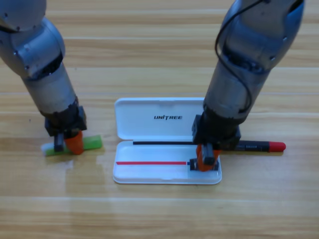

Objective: Clean up eraser and pencils

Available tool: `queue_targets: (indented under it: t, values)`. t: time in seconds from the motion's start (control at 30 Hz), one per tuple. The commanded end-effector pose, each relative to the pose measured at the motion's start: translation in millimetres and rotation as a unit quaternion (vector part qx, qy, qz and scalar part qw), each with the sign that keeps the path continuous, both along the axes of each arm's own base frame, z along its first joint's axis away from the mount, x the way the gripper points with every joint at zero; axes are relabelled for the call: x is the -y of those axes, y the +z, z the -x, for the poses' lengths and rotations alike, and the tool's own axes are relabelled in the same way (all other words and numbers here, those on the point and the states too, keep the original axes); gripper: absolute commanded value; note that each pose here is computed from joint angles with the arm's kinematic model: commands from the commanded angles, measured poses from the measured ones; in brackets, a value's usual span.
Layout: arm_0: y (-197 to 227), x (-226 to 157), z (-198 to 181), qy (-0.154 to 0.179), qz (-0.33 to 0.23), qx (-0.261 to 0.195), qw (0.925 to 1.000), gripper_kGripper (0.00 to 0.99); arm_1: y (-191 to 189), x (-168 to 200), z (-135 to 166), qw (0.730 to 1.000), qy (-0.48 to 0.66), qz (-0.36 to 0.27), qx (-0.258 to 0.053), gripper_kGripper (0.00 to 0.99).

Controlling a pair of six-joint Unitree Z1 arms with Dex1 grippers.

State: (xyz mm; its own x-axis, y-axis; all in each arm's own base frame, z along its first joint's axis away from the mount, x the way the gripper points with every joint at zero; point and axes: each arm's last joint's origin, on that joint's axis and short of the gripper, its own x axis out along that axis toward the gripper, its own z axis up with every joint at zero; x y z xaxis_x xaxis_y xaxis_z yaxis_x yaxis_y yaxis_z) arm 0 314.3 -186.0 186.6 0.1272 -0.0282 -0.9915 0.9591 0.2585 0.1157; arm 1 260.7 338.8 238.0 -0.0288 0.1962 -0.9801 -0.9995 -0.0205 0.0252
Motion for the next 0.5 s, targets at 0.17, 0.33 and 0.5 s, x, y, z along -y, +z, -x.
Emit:
queue_targets:
  t: [0.17, 0.33, 0.5]
  values:
    - [51.7, -12.5, 7.6, 0.003, -0.01, 0.022, 0.9997, 0.0, -40.3, -11.0, -2.0, 0.998, 0.011, 0.053, -0.01, 0.0]
    - [67.7, -15.2, 12.6, 0.004, -0.01, 0.03, 0.9995, 0.0, -40.6, -10.4, -4.2, 0.999, 0.007, 0.052, -0.009, 0.0]
    - [71.6, -17.0, 15.0, 0.009, -0.013, 0.031, 0.9994, 0.0, -41.6, -10.9, -4.8, 0.999, -0.001, 0.054, -0.009, 0.618]
